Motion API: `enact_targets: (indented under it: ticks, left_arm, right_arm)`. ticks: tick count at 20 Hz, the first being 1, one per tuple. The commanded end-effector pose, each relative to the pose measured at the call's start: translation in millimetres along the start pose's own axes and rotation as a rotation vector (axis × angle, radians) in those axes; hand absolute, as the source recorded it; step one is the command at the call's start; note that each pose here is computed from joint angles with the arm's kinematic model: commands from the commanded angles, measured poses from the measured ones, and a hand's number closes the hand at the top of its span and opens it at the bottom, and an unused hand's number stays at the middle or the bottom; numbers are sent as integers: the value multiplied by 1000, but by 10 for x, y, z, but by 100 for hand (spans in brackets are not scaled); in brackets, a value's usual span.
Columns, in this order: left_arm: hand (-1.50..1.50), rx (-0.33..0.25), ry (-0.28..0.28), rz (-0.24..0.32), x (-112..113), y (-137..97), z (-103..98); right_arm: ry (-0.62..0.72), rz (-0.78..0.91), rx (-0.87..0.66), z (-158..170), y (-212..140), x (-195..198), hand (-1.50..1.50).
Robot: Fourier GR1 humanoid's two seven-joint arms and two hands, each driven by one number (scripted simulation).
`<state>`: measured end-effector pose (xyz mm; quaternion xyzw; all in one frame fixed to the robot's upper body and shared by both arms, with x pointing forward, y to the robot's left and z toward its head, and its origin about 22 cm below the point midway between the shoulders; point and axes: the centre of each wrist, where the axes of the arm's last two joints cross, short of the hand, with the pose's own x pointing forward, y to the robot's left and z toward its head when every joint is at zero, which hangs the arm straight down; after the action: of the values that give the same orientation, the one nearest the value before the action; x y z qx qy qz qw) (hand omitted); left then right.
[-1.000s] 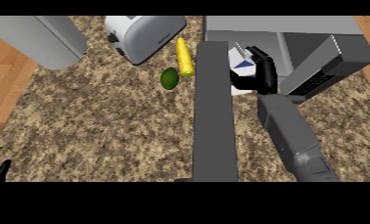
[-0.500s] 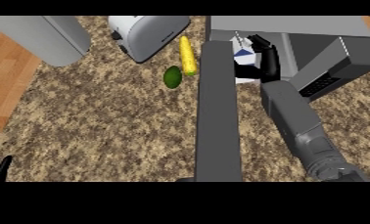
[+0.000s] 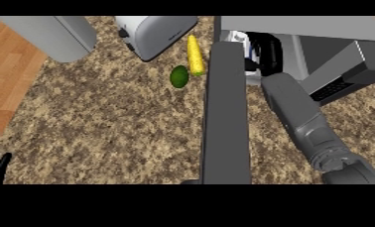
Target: Pick up the milk, place it into the microwave and close the microwave
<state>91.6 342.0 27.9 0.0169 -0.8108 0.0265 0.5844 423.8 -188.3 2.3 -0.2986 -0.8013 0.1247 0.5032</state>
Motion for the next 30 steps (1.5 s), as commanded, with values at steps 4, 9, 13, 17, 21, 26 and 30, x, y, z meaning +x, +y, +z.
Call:
enact_targets:
  ticks: [4,9,13,17,21,26,30]
  left_arm:
    - [-150,-31,1,9,-18,35,-69]
    - [-150,-22,3,8,-88,-46,-148]
    - [-150,-42,-5,2,-74,-4,-151]
    - [-150,-32,-7,18,-150,-93,-165]
    - [-150,-34,7,21,-172,-73,-219]
    - [-150,-49,-9,27,-188,-83,-330]
    - [-150,-49,25,22,-231,-80,-261]
  right_arm:
    - [34,67,-117,-108,-25,64,150]
    - [70,106,-119,10,-116,-116,150]
    - [105,132,-139,-92,-410,-253,150]
    - [151,114,-142,-90,-563,-355,150]
    - [129,191,-146,12,-505,-396,150]
    - [103,229,-79,4,-458,-362,-150]
    - [92,249,-102,-24,-528,-385,-150]
